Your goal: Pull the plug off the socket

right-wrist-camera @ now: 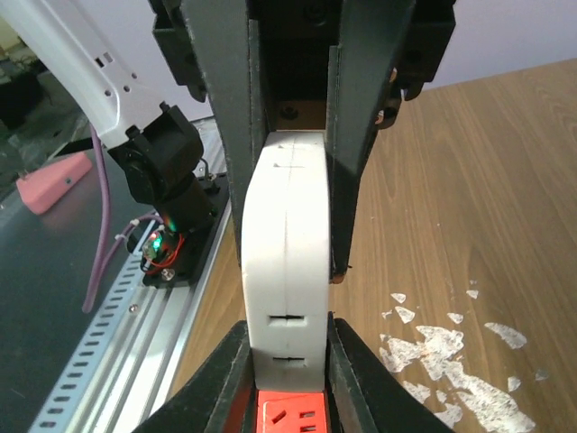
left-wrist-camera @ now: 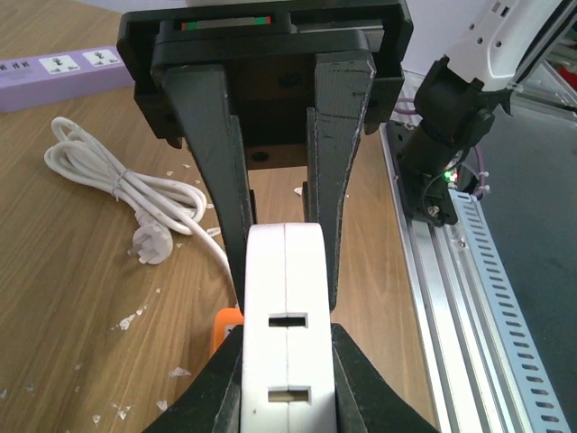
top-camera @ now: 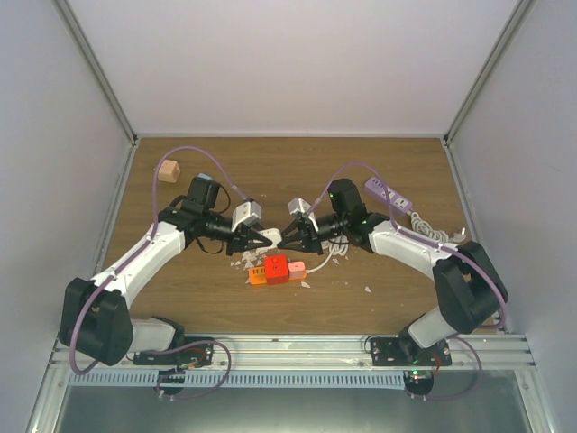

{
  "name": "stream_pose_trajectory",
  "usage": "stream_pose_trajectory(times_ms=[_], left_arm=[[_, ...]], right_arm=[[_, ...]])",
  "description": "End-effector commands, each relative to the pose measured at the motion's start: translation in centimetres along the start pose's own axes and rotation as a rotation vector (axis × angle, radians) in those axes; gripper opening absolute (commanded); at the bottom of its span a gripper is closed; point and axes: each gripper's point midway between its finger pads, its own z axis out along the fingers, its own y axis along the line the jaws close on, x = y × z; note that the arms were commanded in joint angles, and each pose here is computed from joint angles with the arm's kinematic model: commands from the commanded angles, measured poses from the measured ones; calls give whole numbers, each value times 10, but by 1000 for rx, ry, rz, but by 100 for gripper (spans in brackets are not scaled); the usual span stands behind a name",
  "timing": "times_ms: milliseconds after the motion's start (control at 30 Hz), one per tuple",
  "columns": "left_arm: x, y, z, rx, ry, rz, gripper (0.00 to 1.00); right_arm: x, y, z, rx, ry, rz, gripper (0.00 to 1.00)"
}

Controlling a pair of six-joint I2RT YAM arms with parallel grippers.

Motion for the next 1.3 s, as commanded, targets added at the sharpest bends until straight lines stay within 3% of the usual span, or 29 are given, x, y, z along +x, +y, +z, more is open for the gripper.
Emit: stream_pose_trajectory(times_ms=[0,300,400,533,700,867,1033,1267], left_arm=[[-10,4,-1,4,-34,11,5],[-9,12,-7,-17,-31,-49,22],[-9,15,-12,-12,-42,-71,27],[-8,17,-18,-2,-56,-86,45],[-10,16,-24,-2,-70,-82,47],[-10,15,-25,-1,-72,-88,38],[-10,13,-25,1,-78,-82,15],[-12,11,-26,-3,-80,-75,5]], right_arm=[[-8,0,2,-23,-11,12,17],[-8,0,-1,-31,-23,29,1],[-7,-1,-4,-35,-28,40,1],[-7,-1,-6,-34,-33,41,1],[-8,-3,-8,-23,-33,39,1],[-5,-6,-8,-7,-27,40,1],[-6,-8,-9,2,-28,38,1],[-8,-11,-13,23,-31,26,1]])
